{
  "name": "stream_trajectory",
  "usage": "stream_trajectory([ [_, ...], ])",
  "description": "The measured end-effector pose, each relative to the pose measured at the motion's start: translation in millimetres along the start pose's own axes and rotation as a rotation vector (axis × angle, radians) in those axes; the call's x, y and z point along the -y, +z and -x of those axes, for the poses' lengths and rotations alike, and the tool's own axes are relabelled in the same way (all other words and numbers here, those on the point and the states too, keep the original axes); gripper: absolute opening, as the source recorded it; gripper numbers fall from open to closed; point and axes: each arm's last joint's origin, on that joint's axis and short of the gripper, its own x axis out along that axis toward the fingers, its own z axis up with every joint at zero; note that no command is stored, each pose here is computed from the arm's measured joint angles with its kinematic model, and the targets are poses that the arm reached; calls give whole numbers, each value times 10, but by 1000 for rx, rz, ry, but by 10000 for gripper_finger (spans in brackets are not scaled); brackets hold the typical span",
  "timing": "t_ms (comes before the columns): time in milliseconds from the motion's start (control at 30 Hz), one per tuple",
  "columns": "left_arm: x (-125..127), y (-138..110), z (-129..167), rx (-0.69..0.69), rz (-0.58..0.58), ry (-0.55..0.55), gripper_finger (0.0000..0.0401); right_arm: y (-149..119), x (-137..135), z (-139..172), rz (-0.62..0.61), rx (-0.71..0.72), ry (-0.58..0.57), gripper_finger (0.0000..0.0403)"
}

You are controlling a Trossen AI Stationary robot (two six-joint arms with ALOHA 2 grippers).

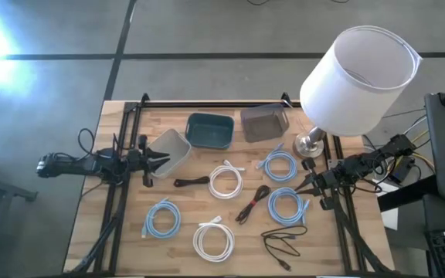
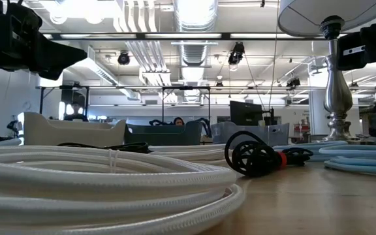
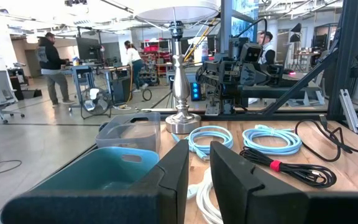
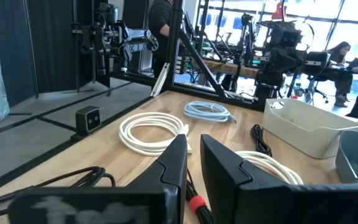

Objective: Pick & Place USB Port

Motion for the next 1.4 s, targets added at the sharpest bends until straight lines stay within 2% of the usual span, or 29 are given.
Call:
stream_trajectory([
  [1100, -4, 1, 0, 0, 6, 13, 70, 1, 0, 0, 0, 0, 0, 43],
  [1300, -5, 4, 0, 4, 218, 15, 70, 0, 0, 0, 0, 0, -1, 43],
  [1400, -5, 4, 0, 4, 258, 15, 70, 0, 0, 0, 0, 0, 0, 43],
])
